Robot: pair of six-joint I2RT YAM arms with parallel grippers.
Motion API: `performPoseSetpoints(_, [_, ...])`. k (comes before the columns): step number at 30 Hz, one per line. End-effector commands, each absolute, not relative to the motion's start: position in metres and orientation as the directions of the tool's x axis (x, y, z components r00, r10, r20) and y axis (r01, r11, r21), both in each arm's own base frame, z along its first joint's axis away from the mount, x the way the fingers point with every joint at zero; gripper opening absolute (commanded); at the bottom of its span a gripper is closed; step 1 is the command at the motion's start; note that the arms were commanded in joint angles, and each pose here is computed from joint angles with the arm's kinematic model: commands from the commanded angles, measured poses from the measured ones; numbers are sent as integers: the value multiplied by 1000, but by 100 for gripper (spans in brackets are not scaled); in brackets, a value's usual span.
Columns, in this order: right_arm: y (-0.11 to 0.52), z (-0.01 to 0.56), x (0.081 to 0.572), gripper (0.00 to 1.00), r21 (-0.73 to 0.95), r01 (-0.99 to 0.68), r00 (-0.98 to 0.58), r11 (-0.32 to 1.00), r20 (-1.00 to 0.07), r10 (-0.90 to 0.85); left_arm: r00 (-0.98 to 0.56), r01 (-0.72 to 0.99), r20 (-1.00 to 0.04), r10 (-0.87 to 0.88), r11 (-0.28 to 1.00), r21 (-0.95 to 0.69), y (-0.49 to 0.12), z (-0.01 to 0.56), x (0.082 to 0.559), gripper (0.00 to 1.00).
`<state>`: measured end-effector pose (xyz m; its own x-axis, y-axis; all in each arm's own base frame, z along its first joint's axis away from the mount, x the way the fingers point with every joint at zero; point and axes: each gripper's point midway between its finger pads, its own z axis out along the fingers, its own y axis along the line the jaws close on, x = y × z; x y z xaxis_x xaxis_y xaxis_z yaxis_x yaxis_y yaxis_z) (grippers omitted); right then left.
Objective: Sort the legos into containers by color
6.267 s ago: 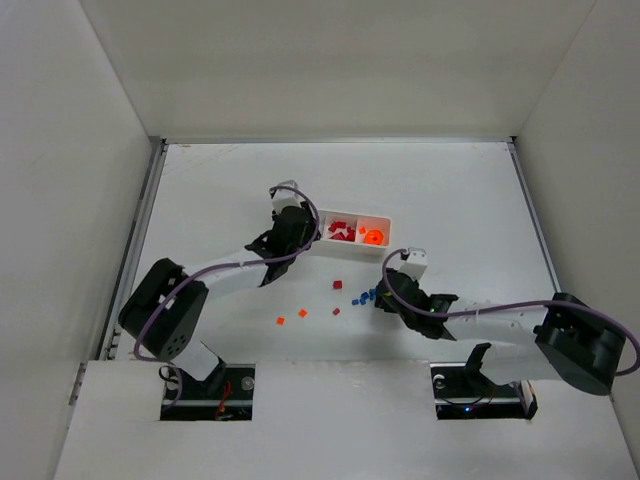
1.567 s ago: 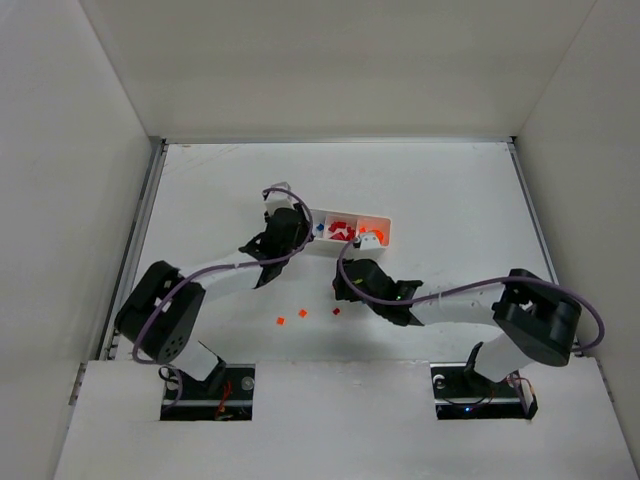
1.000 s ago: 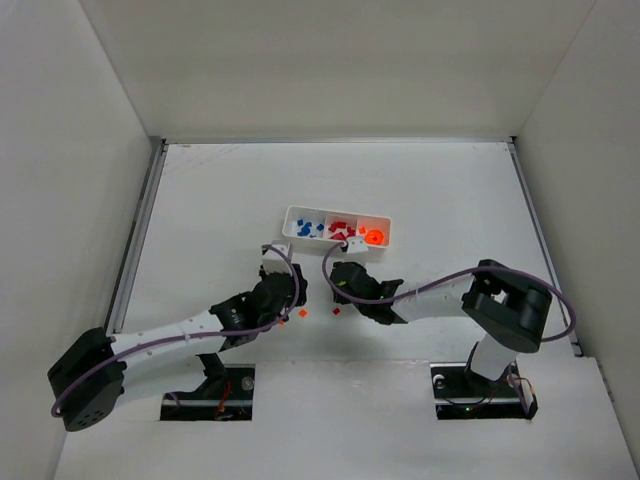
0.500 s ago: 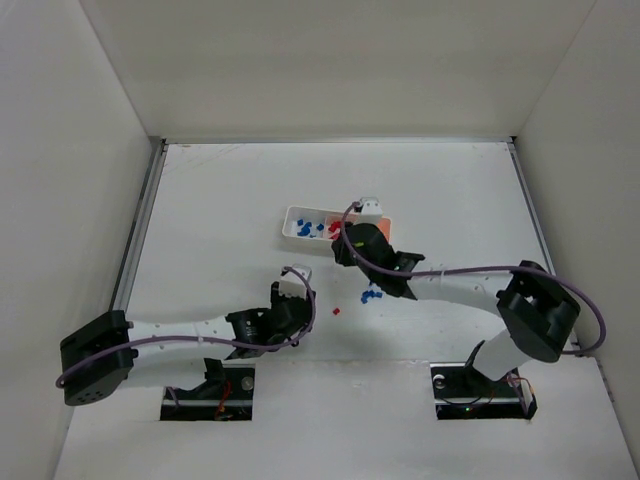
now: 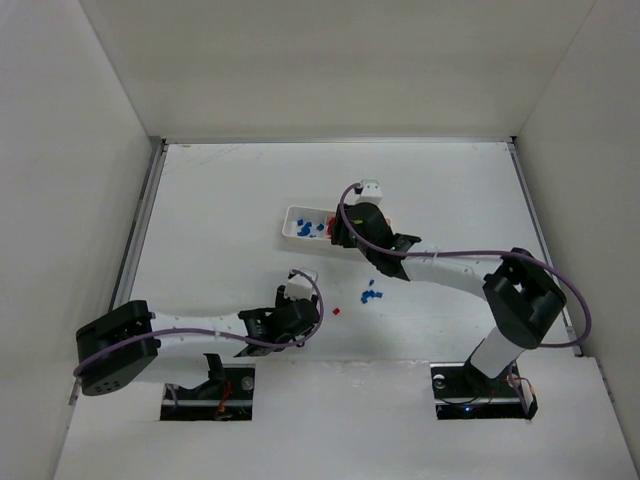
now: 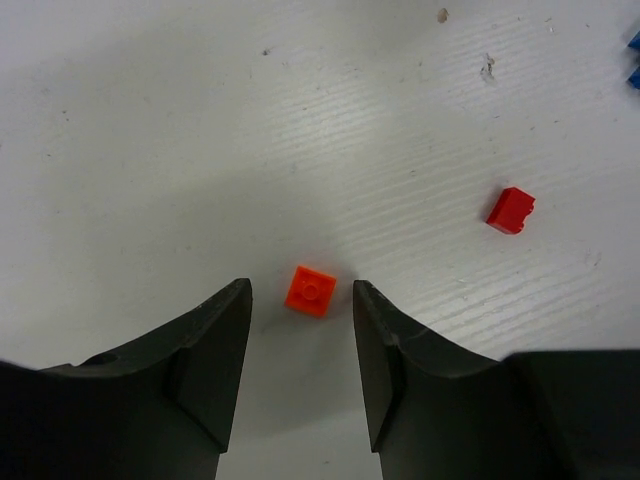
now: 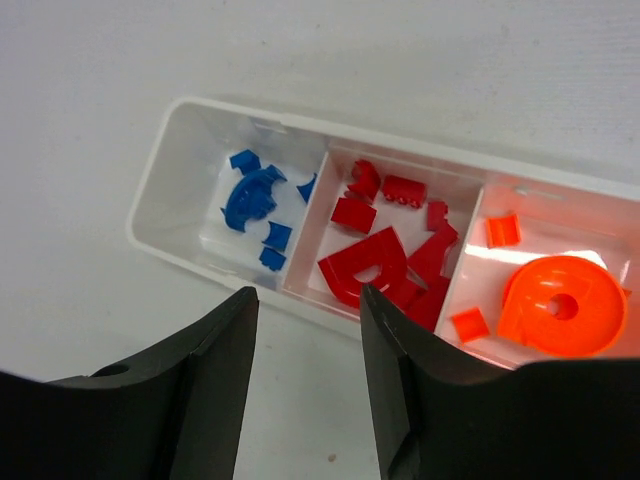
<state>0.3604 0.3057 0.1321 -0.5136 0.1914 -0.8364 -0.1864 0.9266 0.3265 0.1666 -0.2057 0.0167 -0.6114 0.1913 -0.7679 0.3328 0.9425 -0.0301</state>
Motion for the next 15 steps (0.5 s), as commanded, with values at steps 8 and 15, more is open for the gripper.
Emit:
performPoseSetpoints(8, [295, 135, 346, 50, 356, -191, -495, 915, -840, 223, -622, 372, -750, 223, 928, -33, -219, 23, 166, 35])
performPoseSetpoints(15, [283, 139, 339, 49, 364, -186, -488, 913, -841, 236, -638, 385, -728, 253, 923, -17, -220, 17, 161, 27])
